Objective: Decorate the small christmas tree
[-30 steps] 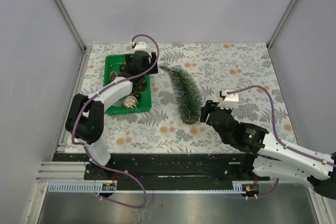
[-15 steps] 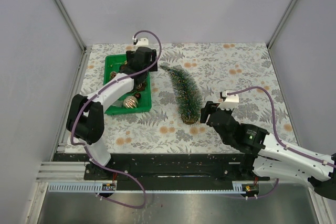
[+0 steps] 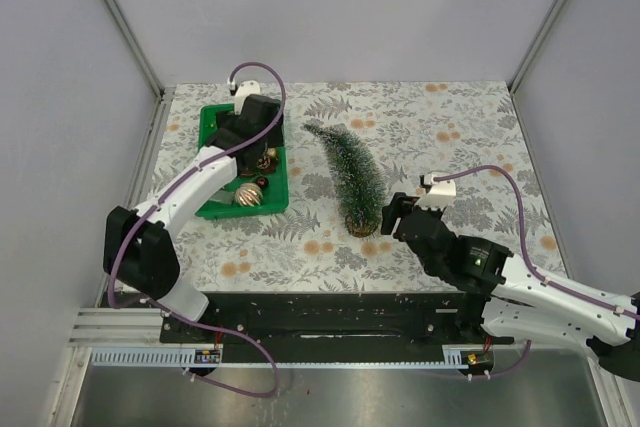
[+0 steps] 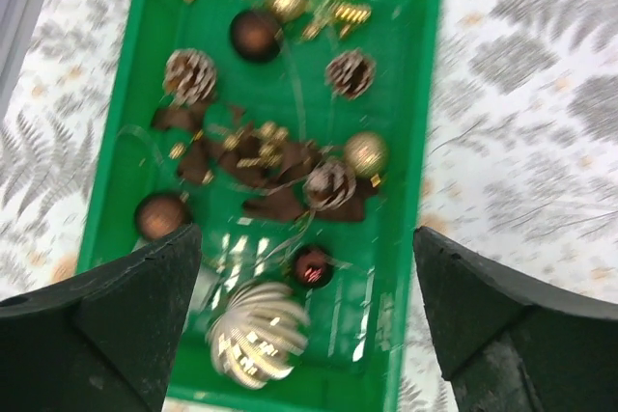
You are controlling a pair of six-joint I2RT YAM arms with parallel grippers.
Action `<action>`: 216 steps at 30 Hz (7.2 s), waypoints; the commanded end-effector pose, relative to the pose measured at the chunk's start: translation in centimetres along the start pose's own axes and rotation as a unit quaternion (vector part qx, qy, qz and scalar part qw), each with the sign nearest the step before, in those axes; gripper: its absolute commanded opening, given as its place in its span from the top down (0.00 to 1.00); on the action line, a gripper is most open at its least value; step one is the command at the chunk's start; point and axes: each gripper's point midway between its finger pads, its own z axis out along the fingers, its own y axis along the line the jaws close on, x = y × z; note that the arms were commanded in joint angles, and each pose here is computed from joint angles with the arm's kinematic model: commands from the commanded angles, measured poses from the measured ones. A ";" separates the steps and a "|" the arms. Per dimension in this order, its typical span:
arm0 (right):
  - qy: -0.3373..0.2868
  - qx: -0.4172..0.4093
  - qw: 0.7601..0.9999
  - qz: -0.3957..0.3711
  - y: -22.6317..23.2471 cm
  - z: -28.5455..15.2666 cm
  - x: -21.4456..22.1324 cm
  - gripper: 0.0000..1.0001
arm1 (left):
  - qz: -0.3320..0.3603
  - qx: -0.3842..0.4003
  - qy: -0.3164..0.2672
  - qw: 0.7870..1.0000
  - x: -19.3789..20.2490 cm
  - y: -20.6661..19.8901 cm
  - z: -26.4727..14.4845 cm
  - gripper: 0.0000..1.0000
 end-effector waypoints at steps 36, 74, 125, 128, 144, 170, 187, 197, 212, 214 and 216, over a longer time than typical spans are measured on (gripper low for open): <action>0.013 -0.003 1.000 0.020 -0.5 -0.4 1.0 0.29 | 0.056 0.032 0.156 0.986 11.7 -8.0 6.7 0.38; 0.012 -0.023 0.999 0.020 0.5 0.0 1.2 0.28 | 0.022 0.075 0.113 0.990 2.2 -2.5 -0.4 0.14; -0.004 -0.047 0.999 0.027 1.3 -0.9 -0.8 0.31 | 0.079 0.216 0.005 0.973 -5.3 -5.9 -4.1 1.00; -0.015 -0.052 0.998 0.029 1.5 -1.3 -1.8 0.31 | 0.086 0.257 -0.038 0.962 -7.9 -5.5 -8.0 1.00; -0.061 -0.088 0.994 0.023 3.6 -3.1 -7.3 0.31 | 0.128 0.319 -0.165 0.924 -15.4 -1.8 -20.6 1.00; -0.091 -0.133 0.987 0.007 5.6 -5.2 -11.8 0.30 | 0.047 0.313 -0.330 0.889 -25.0 2.5 -31.2 1.00; -0.067 -0.162 0.984 0.010 7.4 -5.3 -11.3 0.31 | 0.075 0.349 -0.307 0.882 -22.6 0.3 -29.4 1.00; -0.067 -0.174 0.983 0.000 8.2 -5.2 -11.4 0.28 | 0.076 0.358 -0.369 0.854 -25.3 2.3 -34.8 1.00; -0.066 -0.178 0.982 0.003 8.1 -5.2 -11.0 0.29 | 0.086 0.341 -0.523 0.776 -30.9 4.9 -42.4 1.00; -0.066 -0.179 0.982 0.005 8.1 -5.2 -11.0 0.29 | 0.082 0.340 -0.546 0.761 -31.6 5.4 -43.8 1.00; -0.065 -0.180 0.982 0.005 8.1 -5.2 -10.8 0.29 | 0.080 0.341 -0.565 0.747 -32.1 5.7 -45.0 1.00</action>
